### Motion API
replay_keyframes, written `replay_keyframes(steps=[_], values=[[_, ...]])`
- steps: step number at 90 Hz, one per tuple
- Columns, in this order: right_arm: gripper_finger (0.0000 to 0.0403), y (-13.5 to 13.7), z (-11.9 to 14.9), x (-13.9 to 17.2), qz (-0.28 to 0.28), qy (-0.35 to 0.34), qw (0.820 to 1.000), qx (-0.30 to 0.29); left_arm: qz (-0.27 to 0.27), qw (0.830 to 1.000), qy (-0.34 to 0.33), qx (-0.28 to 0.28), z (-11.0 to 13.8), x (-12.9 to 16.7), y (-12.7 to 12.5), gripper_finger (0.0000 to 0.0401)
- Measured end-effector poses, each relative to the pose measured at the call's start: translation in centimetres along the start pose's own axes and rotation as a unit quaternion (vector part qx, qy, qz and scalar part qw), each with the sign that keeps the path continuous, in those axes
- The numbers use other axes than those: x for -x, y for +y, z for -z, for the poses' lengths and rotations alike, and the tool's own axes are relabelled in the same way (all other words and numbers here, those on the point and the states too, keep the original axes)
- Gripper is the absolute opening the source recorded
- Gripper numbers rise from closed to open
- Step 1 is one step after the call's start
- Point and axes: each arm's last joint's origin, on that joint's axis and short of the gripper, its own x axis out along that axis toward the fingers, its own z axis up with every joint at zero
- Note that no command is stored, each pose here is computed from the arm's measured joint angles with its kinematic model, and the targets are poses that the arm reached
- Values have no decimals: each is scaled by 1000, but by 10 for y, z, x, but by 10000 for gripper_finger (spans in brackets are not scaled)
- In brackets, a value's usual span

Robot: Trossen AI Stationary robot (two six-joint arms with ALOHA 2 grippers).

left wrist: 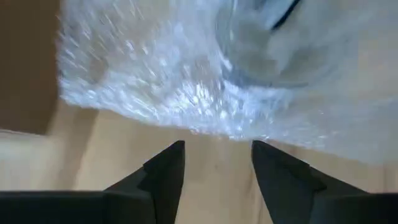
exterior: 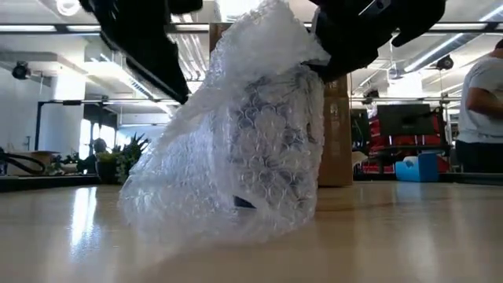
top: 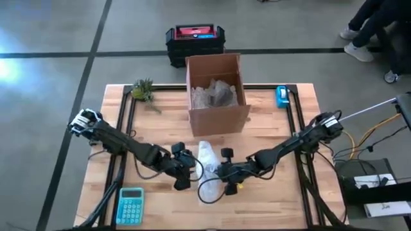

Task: Wrap mug
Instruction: Wrap the white mug with the bubble wrap

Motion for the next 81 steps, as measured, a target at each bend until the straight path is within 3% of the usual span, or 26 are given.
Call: replay_keyframes(steps=[11,22,41,81], values=[[18,1,0,0,0,0,1000,1,46,999,-27,10,6,-17,-5,138],[18,1,0,0,0,1,1000,1,79,993,-88,2,-9,-8,-11,115],[18,1,1,0,0,2,1000,1,87,990,-109,-20,-18,-1,-13,85],[18,0,-5,4,1,15,1000,7,69,989,-127,-25,-13,-38,-16,62]])
